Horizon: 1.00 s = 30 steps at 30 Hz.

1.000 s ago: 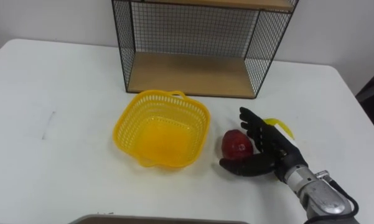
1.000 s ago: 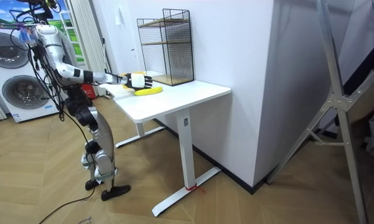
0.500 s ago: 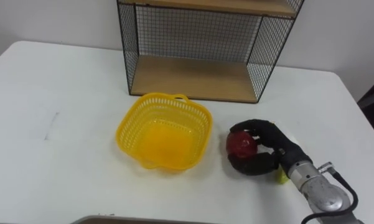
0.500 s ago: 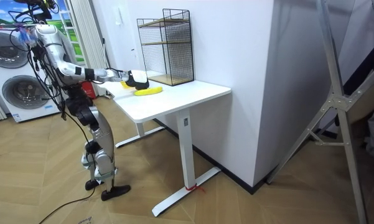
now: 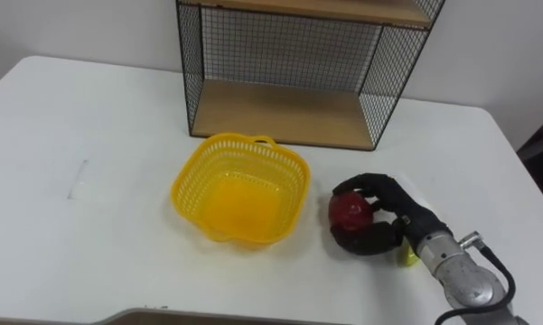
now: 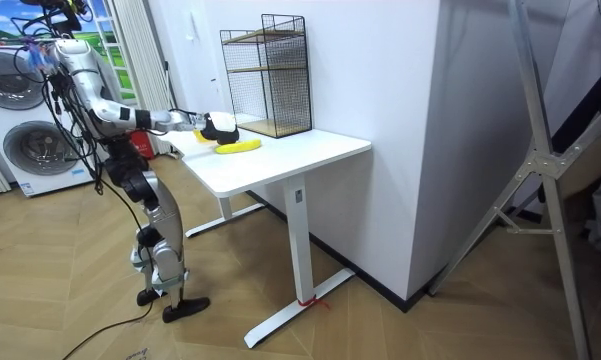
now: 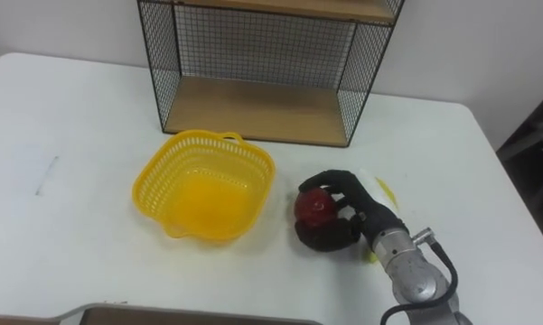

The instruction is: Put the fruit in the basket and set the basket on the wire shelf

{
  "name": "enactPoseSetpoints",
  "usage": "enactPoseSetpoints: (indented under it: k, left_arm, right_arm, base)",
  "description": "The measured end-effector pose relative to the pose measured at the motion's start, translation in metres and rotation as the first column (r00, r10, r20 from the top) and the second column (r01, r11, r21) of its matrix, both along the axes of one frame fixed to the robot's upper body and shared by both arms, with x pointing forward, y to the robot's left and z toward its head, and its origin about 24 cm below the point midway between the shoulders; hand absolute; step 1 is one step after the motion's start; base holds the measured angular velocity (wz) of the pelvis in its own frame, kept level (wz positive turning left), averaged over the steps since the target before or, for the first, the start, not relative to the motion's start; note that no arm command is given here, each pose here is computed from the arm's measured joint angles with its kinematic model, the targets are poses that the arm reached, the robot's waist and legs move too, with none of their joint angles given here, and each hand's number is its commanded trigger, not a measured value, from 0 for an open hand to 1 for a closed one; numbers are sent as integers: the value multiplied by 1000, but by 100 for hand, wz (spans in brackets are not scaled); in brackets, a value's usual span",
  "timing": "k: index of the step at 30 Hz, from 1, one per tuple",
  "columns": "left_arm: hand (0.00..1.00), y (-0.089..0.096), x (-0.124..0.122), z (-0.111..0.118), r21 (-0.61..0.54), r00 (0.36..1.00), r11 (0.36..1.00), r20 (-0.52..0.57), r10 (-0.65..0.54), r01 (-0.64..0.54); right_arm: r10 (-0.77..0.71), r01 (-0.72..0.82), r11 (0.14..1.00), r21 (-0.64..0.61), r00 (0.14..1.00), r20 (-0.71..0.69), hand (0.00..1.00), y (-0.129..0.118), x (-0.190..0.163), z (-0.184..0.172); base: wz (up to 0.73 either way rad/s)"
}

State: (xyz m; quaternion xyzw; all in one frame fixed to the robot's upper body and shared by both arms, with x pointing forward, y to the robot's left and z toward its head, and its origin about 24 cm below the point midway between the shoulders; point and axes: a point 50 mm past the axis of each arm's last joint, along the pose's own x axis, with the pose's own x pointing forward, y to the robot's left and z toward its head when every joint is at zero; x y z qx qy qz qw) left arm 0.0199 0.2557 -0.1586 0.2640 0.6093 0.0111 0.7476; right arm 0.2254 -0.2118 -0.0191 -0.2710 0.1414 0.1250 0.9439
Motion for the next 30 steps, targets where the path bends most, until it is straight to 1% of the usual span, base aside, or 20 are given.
enactPoseSetpoints:
  k: [2, 8, 11, 12, 14, 17, 21, 30]
  left_arm:
    - [0, 0, -1, 0, 1, 1000, 1000, -5, 0, 0]
    - [0, 0, -7, -1, 4, 999, 1000, -28, 15, -15]
    - [0, -1, -5, -1, 1, 1000, 1000, -22, 10, -10]
    - [0, -2, -5, -1, 0, 1000, 1000, -22, 9, -9]
    - [0, -5, -4, -2, -8, 1000, 1000, -18, 10, -10]
    - [0, -8, -6, -2, -17, 1000, 1000, -17, 12, -12]
    - [0, -9, -9, -3, -20, 1000, 1000, -25, 15, -15]
    - [0, -8, -8, -2, -18, 1000, 1000, -13, 25, -26]
  right_arm:
    - [-42, 43, 996, 73, 999, -11, 100, -3, -1, -2]
    - [-119, 128, 963, 236, 991, -52, 100, -6, -1, -3]
    - [-175, 197, 903, 382, 980, -94, 100, -5, -3, -8]
    - [-179, 204, 889, 410, 979, -99, 100, -3, -3, -8]
    - [-185, 217, 843, 492, 976, -114, 100, 4, -3, -9]
    - [-178, 211, 818, 535, 978, -112, 100, 8, -2, -8]
    - [-171, 190, 816, 546, 982, -86, 100, 9, 0, -2]
    - [-171, 103, 800, 591, 983, 60, 100, 12, 11, 33]
  base:
    - [0]
    - [-1]
    - [0]
    - [0]
    - [0]
    - [0]
    - [0]
    - [0]
